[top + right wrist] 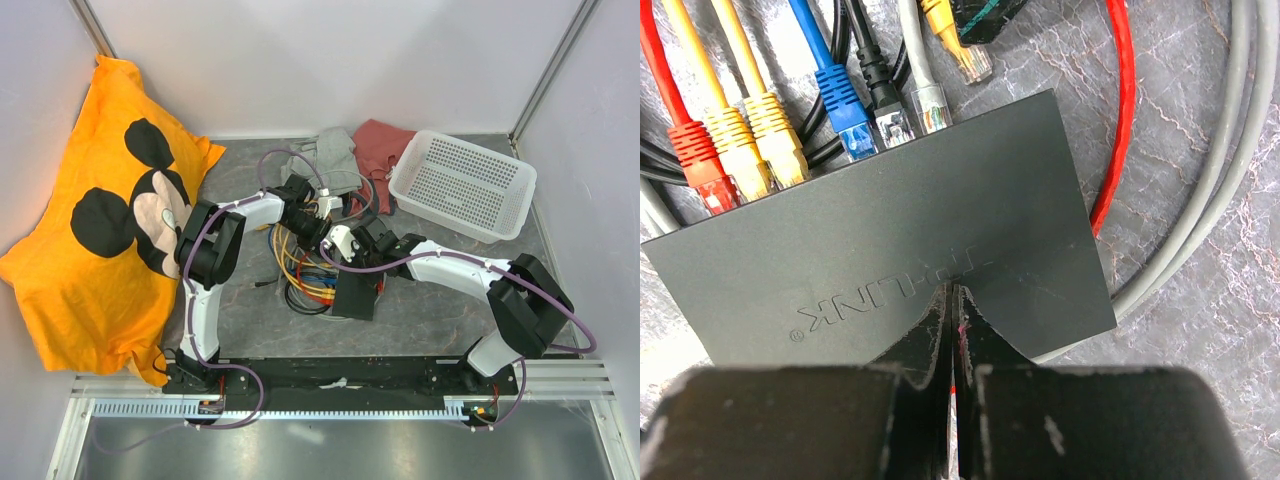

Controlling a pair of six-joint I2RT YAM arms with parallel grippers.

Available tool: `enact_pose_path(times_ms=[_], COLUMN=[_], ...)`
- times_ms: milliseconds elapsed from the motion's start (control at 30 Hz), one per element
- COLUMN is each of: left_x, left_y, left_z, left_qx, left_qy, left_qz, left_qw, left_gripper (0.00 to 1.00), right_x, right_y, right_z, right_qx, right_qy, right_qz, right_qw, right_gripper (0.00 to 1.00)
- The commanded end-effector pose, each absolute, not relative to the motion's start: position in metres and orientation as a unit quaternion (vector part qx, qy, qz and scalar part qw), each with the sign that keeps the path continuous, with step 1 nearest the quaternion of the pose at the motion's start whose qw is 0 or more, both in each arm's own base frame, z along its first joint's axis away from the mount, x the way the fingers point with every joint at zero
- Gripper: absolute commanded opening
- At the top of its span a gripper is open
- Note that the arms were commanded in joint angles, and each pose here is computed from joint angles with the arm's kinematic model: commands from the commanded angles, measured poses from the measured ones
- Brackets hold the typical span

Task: Pull the plug from the switch port

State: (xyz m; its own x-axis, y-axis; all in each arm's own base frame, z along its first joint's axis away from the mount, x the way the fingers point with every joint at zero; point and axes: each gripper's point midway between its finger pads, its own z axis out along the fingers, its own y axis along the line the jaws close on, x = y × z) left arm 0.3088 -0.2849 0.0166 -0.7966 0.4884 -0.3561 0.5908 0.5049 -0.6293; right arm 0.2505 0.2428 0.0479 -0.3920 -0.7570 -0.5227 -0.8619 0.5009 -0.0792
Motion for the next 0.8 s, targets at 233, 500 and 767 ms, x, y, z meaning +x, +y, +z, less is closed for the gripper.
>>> enact_pose_path(times_ms=[233, 500, 767], left_x=[0.325, 0.341, 0.342], left_y=[-0.239, -0.225, -0.202], left_z=[-0.002, 0.013, 0.018], left_qx=[0.362, 0.386, 0.443], left_qy=[0.893, 0.895, 0.88], left_qz=[-0.258, -0.206, -0.15], left_qw=[0.063, 0.084, 0.084], left_gripper=[0.01, 0.02, 0.02], right_x=[0.224, 0.225, 0.224], right_y=[0.22, 0.222, 0.223], right_z=[0.017, 0.018, 0.019], right_qx=[-0.503, -0.505, -0.505], right_qy=[0.841, 0.838, 0.837], right_qz=[0.087, 0.09, 0.094], right_qw=[0.18, 0.184, 0.189], right_gripper=[0.0, 0.0, 0.0])
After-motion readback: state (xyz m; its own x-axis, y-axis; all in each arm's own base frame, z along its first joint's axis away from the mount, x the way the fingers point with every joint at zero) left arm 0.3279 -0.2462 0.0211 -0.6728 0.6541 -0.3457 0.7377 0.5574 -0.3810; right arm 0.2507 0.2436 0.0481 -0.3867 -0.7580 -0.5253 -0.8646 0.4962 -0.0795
